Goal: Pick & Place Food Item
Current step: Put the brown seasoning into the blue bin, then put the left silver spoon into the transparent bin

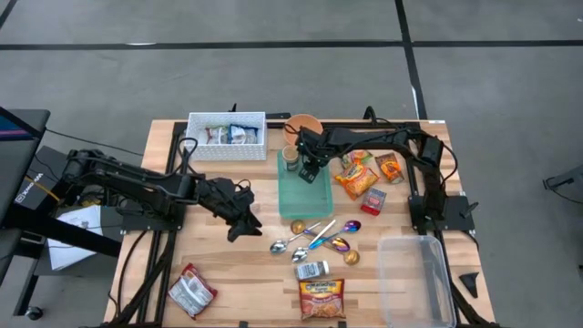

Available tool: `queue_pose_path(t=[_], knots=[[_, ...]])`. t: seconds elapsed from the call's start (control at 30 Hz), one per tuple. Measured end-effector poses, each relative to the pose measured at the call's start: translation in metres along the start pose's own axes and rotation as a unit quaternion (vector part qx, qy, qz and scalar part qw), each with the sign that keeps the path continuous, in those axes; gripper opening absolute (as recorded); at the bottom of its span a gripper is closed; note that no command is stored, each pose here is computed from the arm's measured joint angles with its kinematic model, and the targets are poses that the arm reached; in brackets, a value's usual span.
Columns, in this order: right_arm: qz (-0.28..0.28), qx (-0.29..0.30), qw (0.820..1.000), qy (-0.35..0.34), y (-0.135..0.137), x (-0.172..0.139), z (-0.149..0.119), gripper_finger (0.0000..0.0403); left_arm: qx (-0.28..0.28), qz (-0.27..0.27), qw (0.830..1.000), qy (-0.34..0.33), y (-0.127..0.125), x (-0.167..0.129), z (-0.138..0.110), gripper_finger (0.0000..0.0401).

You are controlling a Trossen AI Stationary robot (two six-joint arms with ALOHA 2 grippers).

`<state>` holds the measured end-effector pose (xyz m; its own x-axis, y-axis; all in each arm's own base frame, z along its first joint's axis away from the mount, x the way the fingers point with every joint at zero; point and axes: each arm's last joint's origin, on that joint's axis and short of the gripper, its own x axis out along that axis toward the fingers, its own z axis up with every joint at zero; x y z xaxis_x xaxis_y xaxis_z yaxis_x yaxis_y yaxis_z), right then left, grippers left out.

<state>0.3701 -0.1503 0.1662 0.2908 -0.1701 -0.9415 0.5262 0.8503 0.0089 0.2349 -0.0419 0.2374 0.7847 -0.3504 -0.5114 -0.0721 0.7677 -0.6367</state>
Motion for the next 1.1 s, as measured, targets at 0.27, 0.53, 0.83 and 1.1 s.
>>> queue_pose_path(t=[0.27, 0.53, 0.83, 1.1], knots=[[-0.013, 0.003, 1.000, -0.014, -0.001, 0.000, 0.002, 0.0173, 0.001, -0.003, 1.000, 0.004, -0.002, 0.001, -0.002, 0.0182], [-0.043, 0.030, 0.998, -0.020, -0.002, 0.000, 0.003, 0.0278, 0.001, -0.003, 1.000, 0.004, -0.002, 0.001, -0.002, 0.0182], [-0.033, 0.037, 0.998, -0.026, 0.006, -0.015, 0.001, 0.0301, 0.001, -0.003, 1.000, 0.004, -0.002, 0.001, -0.002, 0.0182], [-0.051, 0.052, 0.995, -0.065, 0.009, -0.065, -0.003, 0.0300, 0.006, -0.001, 1.000, 0.001, -0.002, 0.001, -0.002, 0.0182]])
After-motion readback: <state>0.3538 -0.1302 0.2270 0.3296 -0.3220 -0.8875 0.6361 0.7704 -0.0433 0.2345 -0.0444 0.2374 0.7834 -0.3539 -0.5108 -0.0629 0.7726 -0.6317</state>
